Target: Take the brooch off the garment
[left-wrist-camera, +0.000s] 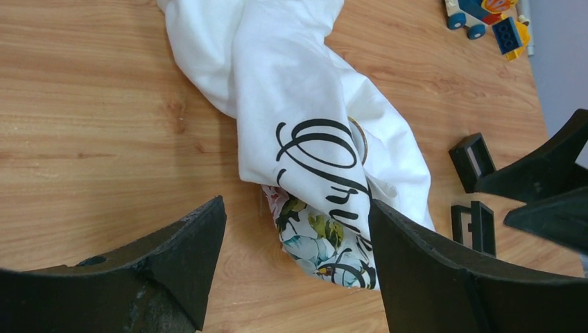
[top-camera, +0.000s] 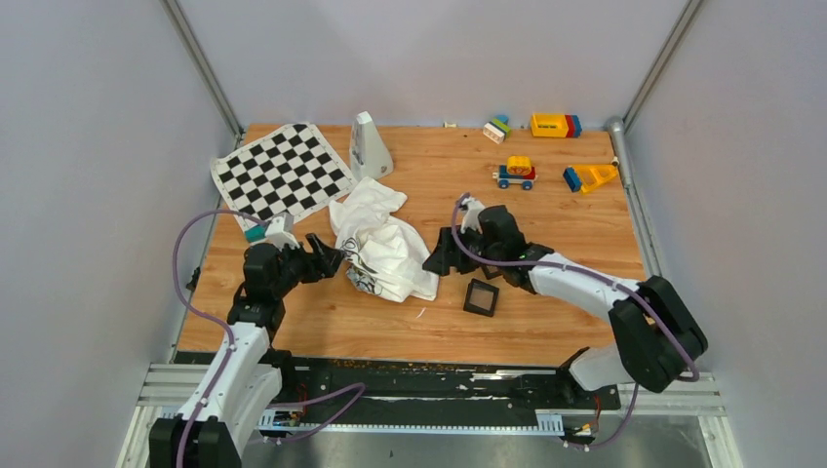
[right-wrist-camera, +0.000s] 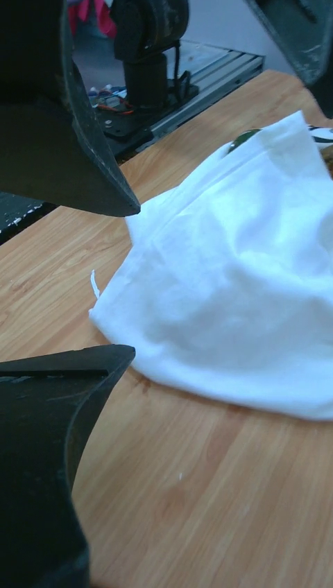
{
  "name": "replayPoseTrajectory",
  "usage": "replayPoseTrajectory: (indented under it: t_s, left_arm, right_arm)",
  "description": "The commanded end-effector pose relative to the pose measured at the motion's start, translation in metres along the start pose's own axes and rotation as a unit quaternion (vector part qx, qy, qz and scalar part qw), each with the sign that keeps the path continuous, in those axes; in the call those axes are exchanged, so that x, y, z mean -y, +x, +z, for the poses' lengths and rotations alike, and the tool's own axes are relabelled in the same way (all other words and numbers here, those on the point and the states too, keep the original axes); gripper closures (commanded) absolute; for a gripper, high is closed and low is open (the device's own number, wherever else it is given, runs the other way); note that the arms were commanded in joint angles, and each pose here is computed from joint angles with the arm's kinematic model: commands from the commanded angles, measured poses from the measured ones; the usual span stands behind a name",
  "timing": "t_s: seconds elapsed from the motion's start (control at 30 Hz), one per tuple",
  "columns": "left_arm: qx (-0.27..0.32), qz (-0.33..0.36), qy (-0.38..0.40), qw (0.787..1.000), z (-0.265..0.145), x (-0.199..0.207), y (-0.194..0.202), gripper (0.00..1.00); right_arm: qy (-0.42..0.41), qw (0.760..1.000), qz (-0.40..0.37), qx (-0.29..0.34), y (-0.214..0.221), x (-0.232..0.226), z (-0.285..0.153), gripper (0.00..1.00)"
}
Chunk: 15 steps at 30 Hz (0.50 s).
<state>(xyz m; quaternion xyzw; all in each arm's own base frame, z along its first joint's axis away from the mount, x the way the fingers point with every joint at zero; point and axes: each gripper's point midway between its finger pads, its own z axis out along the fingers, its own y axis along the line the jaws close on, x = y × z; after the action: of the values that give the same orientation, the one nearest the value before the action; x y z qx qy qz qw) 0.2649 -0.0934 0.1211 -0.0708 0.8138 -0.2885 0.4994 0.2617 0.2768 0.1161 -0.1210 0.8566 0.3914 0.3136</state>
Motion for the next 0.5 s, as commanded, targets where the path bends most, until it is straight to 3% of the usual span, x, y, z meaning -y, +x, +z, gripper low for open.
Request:
replayPoseTrajectory:
  t_s: [0.0, 0.47]
  left_arm:
    - [0.015, -0.003, -0.001, 1.0, 0.007, 0.006, -0.023, 0.19]
    - [-0.03, -0.057, -0.001, 0.998, 0.042, 0.002, -0.024, 0.3]
  right_arm:
    - [-0.026, 0.996, -0.081, -0.029, 0.013, -0.027, 0.028, 0.32]
    - [-0.034, 0.981, -0.188, -0.026, -0.004, -0.094, 0.091, 0.39]
